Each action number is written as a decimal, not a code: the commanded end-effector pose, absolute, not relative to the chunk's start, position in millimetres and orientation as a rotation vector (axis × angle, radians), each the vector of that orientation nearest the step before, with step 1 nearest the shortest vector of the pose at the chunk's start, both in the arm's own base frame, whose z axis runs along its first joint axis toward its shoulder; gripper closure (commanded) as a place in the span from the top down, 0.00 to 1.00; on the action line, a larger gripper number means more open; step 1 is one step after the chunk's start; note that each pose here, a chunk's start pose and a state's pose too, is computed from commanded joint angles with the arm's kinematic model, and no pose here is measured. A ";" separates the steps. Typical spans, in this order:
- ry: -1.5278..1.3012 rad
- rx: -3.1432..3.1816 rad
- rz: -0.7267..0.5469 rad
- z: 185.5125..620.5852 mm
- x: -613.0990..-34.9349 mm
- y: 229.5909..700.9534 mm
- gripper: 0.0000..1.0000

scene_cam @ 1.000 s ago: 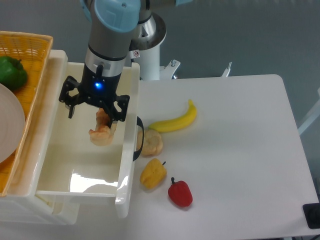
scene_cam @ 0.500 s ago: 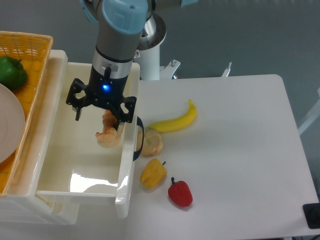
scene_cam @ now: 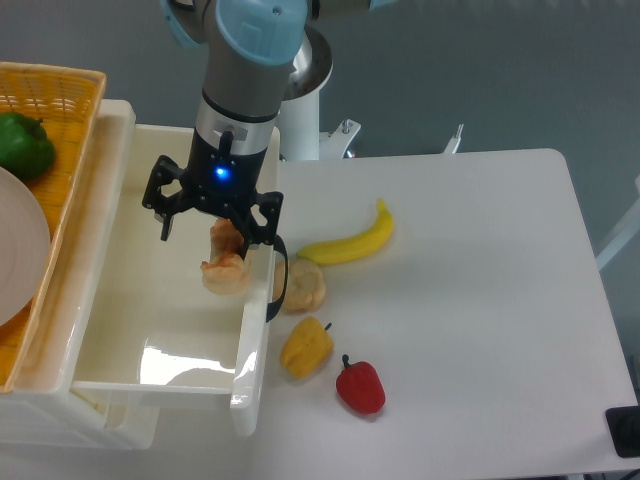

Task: Place the square bread in the upper white drawer
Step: 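Lower the bread into the drawer and open the gripper, then raise the open gripper up out of the drawer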

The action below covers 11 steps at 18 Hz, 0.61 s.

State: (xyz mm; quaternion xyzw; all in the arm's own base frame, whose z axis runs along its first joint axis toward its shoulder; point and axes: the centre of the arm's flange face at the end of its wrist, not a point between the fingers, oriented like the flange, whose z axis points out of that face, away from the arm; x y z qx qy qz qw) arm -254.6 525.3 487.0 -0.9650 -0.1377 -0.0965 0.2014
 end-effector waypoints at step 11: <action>-0.358 -2.701 -0.283 486.9 -241.2 530.1 1.00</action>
